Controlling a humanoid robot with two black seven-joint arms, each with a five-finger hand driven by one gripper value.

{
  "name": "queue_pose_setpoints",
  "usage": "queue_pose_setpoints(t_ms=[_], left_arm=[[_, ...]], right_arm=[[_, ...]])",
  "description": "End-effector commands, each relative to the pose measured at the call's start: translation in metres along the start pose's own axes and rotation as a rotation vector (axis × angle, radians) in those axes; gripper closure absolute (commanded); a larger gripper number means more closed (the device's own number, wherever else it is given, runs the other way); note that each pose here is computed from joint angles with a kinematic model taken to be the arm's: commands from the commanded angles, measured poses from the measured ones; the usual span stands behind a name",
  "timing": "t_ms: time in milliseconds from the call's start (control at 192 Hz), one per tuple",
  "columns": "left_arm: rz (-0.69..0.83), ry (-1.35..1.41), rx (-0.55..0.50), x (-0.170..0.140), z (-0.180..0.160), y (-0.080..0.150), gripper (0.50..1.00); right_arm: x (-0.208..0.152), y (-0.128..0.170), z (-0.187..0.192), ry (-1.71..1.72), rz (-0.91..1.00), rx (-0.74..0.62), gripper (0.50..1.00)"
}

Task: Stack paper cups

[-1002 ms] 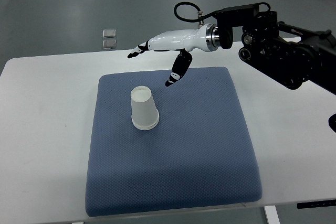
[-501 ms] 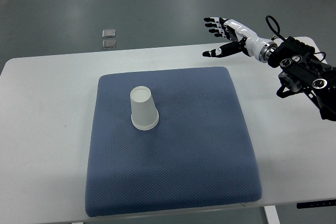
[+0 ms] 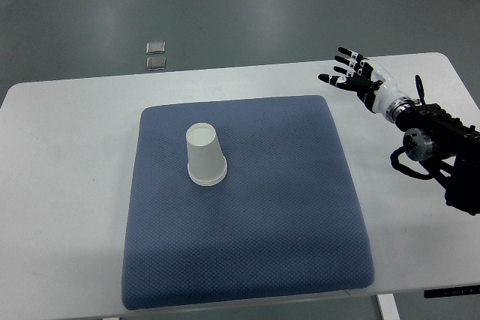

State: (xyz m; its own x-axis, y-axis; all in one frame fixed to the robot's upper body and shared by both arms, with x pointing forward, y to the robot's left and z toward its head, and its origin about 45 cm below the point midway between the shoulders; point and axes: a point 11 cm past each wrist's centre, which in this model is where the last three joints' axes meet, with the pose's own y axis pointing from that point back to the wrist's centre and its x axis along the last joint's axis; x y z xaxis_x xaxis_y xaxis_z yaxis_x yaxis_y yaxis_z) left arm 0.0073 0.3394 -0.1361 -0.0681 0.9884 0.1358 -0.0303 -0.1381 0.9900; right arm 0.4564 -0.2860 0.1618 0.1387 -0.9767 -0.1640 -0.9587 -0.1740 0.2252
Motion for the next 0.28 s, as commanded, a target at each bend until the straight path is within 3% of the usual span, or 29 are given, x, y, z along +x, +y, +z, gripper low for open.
queue_pose_setpoints(t_ms=[0, 277], left_arm=[[0.0, 0.0, 0.0, 0.0, 0.0, 0.0, 0.5], [-0.001, -0.001, 0.0, -0.0002, 0.0, 0.0, 0.5]], right_arm=[[0.0003, 0.0017, 0.0043, -0.023, 0.005, -0.002, 0.583], [-0.0008, 0.0028, 0.0086, -0.017, 0.001, -0.012, 0.583]])
